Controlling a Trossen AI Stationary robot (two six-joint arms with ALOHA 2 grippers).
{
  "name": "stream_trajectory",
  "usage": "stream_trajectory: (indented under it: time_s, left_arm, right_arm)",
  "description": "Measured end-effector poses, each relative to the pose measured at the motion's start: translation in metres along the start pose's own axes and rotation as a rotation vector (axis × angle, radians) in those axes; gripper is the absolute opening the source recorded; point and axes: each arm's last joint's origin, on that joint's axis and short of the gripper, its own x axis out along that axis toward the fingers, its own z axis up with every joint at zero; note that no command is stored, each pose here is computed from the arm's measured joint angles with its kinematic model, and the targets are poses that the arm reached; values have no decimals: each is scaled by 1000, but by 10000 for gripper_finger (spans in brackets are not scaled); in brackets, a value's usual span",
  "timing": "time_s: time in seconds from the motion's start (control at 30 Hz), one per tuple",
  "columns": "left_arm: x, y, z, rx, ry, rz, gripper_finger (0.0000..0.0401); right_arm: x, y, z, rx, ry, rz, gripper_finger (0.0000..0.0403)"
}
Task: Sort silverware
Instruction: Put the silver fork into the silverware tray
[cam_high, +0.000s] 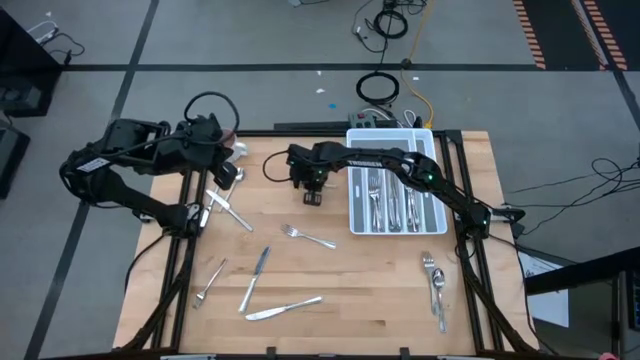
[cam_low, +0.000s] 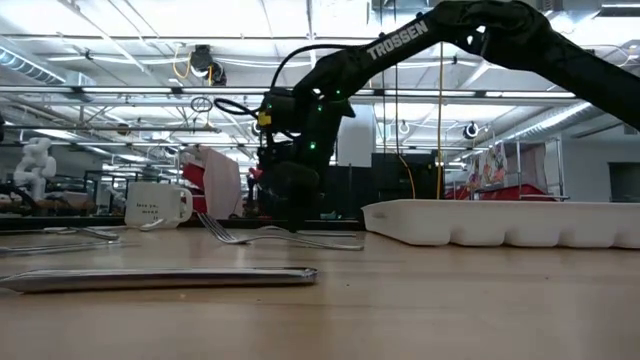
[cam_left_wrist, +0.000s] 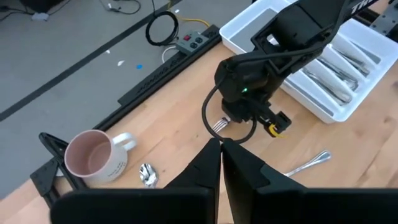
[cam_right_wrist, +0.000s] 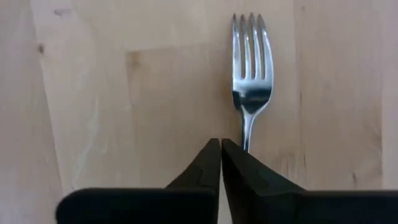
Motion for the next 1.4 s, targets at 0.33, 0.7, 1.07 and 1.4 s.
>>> stream_trajectory:
  time_s: [0.33, 0.7, 1.07, 1.4]
  left_arm:
    - [0, 0, 0, 34, 0, 1, 25]
    - [0, 0, 0, 43, -2, 3, 25]
    - [0, 0, 0, 76, -4, 7, 25]
    - [0, 0, 0, 76, -4, 7, 25]
  right_arm:
    - [-35, 6, 8, 13, -80, -2, 23]
    - [-15, -13, 13, 155, -160, -30, 217]
    - [-5, -13, 16, 223, -179, -85, 205]
    - [-9, -8, 15, 282, -173, 24, 88]
